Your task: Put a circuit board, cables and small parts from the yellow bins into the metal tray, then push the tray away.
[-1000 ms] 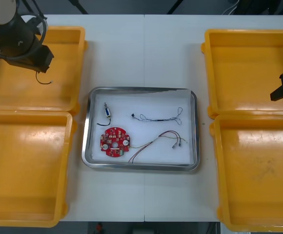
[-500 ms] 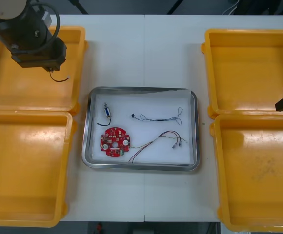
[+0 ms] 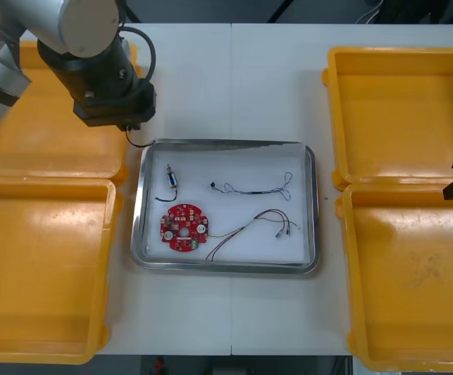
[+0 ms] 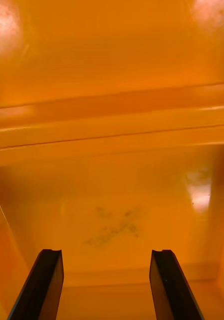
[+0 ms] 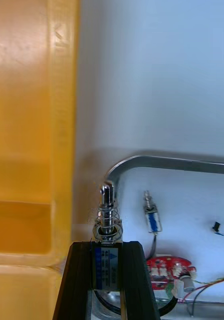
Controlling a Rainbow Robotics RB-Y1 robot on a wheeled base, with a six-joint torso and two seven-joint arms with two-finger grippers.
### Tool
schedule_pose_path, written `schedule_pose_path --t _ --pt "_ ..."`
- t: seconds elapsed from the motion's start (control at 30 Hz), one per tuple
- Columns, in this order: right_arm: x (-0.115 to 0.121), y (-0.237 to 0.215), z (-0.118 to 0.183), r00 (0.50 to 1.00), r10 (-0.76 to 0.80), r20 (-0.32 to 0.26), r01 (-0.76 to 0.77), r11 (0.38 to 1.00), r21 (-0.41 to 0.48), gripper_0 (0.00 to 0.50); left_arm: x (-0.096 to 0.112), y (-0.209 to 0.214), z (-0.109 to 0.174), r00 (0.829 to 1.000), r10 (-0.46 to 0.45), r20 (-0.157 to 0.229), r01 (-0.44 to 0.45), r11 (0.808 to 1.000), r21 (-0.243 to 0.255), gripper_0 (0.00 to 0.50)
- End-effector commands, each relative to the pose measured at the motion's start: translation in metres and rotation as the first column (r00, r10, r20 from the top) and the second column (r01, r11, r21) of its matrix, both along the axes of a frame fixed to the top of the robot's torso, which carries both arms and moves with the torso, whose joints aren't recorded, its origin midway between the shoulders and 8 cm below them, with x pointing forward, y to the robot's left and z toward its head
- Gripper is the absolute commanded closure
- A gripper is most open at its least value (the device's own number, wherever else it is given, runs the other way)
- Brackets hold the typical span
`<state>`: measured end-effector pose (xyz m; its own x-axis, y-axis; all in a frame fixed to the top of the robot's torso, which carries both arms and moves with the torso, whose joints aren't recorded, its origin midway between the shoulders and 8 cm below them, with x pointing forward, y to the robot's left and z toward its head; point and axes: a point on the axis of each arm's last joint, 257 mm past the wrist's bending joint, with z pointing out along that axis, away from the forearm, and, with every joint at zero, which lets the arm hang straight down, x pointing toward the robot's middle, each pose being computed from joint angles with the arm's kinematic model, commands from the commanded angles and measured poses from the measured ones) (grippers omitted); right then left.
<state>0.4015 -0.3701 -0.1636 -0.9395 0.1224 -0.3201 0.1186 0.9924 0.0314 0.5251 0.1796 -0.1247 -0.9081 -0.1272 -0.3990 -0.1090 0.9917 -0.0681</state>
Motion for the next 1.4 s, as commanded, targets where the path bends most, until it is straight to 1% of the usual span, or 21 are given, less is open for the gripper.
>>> schedule_pose_path --t 0.03,0.13,0.27,0.33,0.37,0.43,0.53,0.6,0.67,0.77,0.83,1.0,1.13,1.2,1.4 --pt "-0.005 -0.002 0.004 0.999 -0.021 0.043 0.022 1.000 -0.009 0.000 0.003 -0.043 0.029 0.991 0.121 0.054 -0.114 0.987 -0.112 0.500" --pt "-0.007 -0.002 0.005 0.998 -0.018 0.052 0.020 0.999 -0.026 0.000 -0.001 -0.054 0.022 0.989 0.143 0.039 -0.137 0.983 -0.119 0.500" --pt "-0.005 0.002 0.008 0.997 -0.019 0.069 0.020 1.000 -0.015 0.000 -0.008 -0.069 0.002 0.983 0.181 0.032 -0.178 0.980 -0.089 0.500" --pt "-0.003 0.005 0.009 0.997 -0.019 0.078 0.020 1.000 -0.004 0.000 -0.012 -0.074 -0.009 0.977 0.211 0.024 -0.209 0.975 -0.081 0.500" --pt "-0.002 0.005 0.009 0.997 -0.020 0.081 0.020 1.000 -0.003 0.000 -0.012 -0.075 -0.011 0.976 0.215 0.023 -0.213 0.974 -0.081 0.500" --pt "-0.001 0.005 0.008 0.996 -0.020 0.087 0.021 1.000 -0.008 0.000 -0.016 -0.080 -0.021 0.972 0.234 0.005 -0.232 0.968 -0.098 0.500" --pt "-0.001 0.004 0.008 0.996 -0.021 0.089 0.022 1.000 -0.013 0.000 -0.018 -0.085 -0.032 0.972 0.236 -0.004 -0.235 0.965 -0.115 0.500" --pt "-0.001 0.004 0.008 0.996 -0.021 0.089 0.022 1.000 -0.013 0.000 -0.018 -0.088 -0.039 0.971 0.238 -0.001 -0.237 0.965 -0.114 0.500" --pt "-0.001 0.004 0.008 0.996 -0.021 0.089 0.022 1.000 -0.013 0.000 -0.018 -0.090 -0.046 0.971 0.240 0.011 -0.238 0.966 -0.104 0.500" --pt "-0.001 0.004 0.008 0.996 -0.021 0.089 0.022 1.000 -0.013 0.000 -0.018 -0.096 -0.058 0.970 0.240 0.039 -0.236 0.968 -0.087 0.500" --pt "-0.001 0.004 0.008 0.996 -0.021 0.089 0.022 1.000 -0.013 0.000 -0.019 -0.098 -0.064 0.970 0.241 0.038 -0.238 0.968 -0.084 0.500" --pt "-0.001 0.004 0.008 0.996 -0.021 0.089 0.022 1.000 -0.013 0.000 -0.025 -0.105 -0.076 0.970 0.242 0.018 -0.239 0.966 -0.100 0.500" --pt "-0.001 0.004 0.008 0.996 -0.021 0.089 0.022 1.000 -0.013 0.000 -0.026 -0.103 -0.089 0.971 0.236 0.036 -0.233 0.970 -0.069 0.500" --pt "-0.001 0.004 0.008 0.996 -0.021 0.089 0.022 1.000 -0.013 0.000 -0.025 -0.104 -0.097 0.971 0.236 0.035 -0.233 0.970 -0.072 0.500" --pt "-0.001 0.004 0.008 0.996 -0.021 0.089 0.022 1.000 -0.013 0.000 -0.020 -0.103 -0.106 0.970 0.240 0.042 -0.237 0.969 -0.075 0.500"
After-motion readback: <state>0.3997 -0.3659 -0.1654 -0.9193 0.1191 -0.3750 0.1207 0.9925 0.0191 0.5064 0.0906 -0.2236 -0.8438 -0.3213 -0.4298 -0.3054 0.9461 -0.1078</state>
